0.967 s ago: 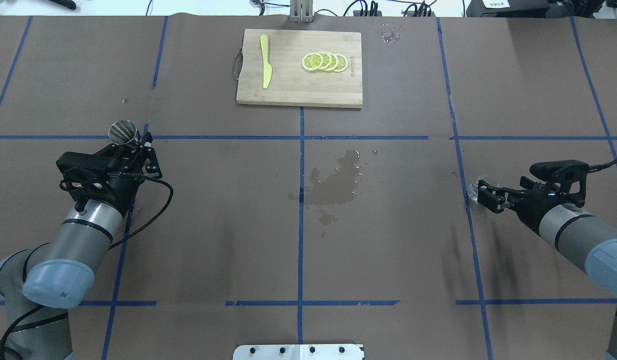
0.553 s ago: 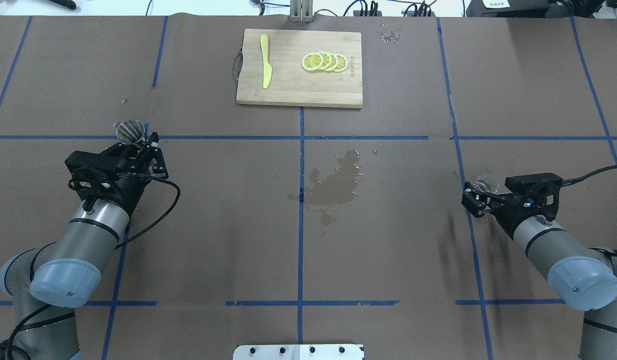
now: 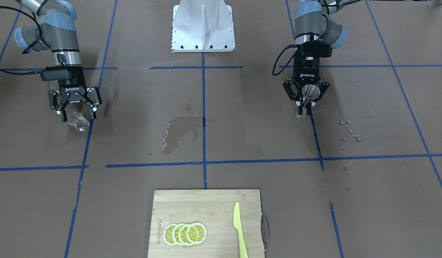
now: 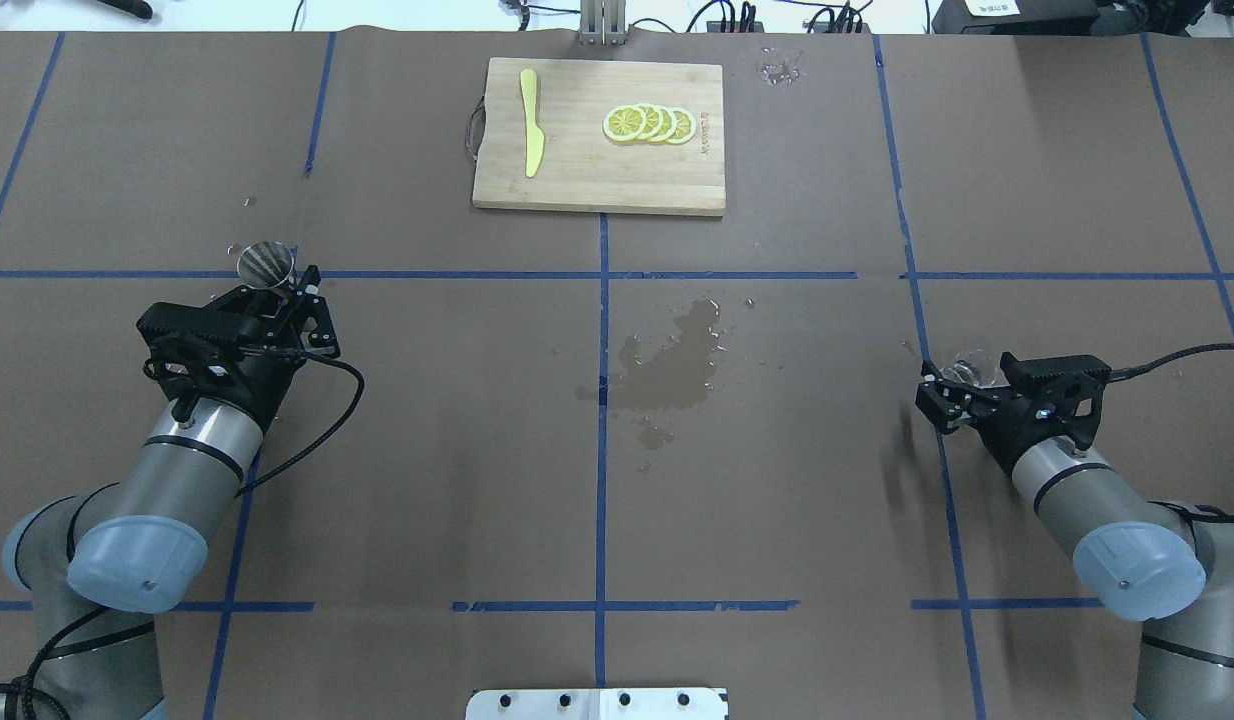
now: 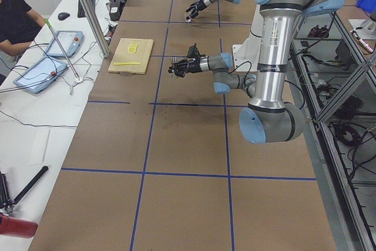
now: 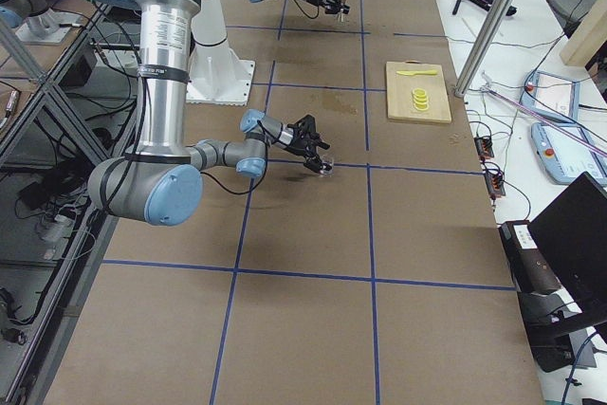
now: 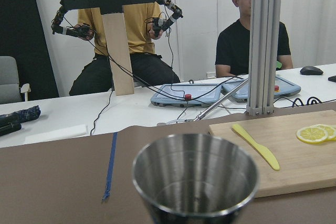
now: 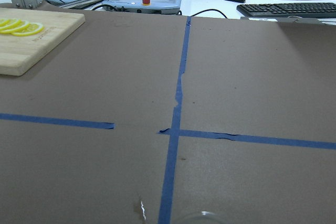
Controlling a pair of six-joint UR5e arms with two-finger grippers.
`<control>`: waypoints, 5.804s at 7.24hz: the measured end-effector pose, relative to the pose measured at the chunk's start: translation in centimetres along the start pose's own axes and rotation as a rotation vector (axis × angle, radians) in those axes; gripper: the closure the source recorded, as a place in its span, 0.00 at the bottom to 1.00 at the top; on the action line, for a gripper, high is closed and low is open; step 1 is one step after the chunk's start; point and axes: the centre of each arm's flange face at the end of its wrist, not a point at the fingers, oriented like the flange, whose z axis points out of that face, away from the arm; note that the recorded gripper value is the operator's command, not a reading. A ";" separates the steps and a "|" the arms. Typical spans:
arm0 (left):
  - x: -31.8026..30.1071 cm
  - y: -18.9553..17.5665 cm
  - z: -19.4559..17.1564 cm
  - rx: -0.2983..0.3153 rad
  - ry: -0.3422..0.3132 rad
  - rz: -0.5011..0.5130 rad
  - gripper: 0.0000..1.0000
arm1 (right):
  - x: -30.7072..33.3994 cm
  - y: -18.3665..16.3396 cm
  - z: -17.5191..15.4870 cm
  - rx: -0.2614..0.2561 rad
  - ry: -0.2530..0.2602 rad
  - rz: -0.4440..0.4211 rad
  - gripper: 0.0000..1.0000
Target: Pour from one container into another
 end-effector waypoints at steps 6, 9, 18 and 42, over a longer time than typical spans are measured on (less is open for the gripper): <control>0.0 0.3 0.2 -0.002 -0.003 0.005 1.00 | 0.6 2.0 0.5 -0.005 0.019 -0.032 0.08; 0.0 0.3 0.2 -0.002 -0.003 0.005 1.00 | -0.1 2.1 0.6 -0.008 0.010 -0.032 0.09; 0.3 0.1 0.2 0.002 -0.002 -0.003 1.00 | -0.5 2.2 1.1 -0.010 0.009 -0.050 1.00; 24.4 -2.4 7.3 -0.207 0.611 0.144 1.00 | -24.1 -18.1 -3.6 0.020 -0.186 -0.681 1.00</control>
